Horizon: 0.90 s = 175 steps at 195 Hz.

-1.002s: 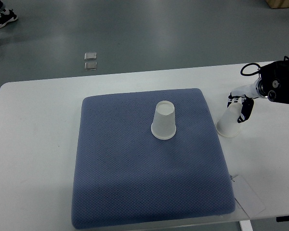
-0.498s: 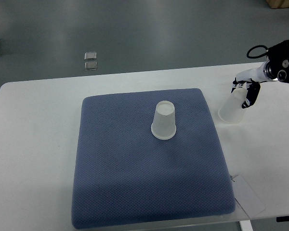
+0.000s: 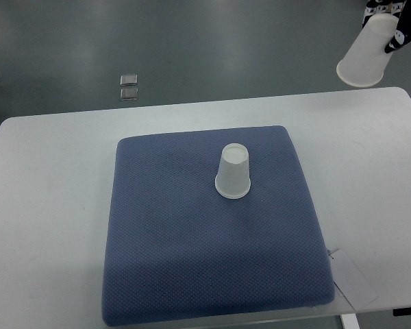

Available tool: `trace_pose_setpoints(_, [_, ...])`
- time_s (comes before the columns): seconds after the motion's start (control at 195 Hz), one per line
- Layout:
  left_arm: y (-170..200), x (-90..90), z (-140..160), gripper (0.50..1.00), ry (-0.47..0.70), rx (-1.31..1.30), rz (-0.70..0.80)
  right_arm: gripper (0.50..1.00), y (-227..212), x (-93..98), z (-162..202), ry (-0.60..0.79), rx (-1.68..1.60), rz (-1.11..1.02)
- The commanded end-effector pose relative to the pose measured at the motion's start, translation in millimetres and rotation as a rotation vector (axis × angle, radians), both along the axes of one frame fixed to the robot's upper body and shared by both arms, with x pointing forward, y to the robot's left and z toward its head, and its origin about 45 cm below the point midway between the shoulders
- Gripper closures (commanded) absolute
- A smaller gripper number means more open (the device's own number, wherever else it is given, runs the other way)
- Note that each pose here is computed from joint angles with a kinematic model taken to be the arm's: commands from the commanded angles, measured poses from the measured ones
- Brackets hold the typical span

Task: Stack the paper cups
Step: 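Lift the held cup up off the table with the right hand, then carry the cup over the cup on the pad and lower it on top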

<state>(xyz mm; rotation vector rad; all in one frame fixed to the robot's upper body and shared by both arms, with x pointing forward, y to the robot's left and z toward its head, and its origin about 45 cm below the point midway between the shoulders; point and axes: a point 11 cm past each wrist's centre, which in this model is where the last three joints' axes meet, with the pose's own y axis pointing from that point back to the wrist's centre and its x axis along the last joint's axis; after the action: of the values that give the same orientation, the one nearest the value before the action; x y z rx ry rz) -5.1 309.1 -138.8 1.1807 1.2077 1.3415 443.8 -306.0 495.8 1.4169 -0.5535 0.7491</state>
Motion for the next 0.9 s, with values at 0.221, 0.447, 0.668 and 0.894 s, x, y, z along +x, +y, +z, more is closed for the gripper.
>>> trace_pose_setpoints(0.221, [-1,1.9,0,0.5,-0.003,-0.002,-0.001,0.875,21,-12.9,34,-0.056,-0.031,0.058])
trace_pose_setpoints(0.447, [0,1.9,0,0.5,-0.003,-0.001,-0.001,0.871,51,-11.3,29,-0.038,-0.052,0.119])
trace_pose_setpoints(0.668, [0,2.0,0,0.5,-0.003,-0.001,0.001,0.871,117,-15.3,14,0.042,0.004,0.212])
trace_pose_setpoints(0.894, [0,2.1,0,0.5,-0.004,0.001,0.002,0.869,190,-28.5,-4,0.108,-0.003,0.336])
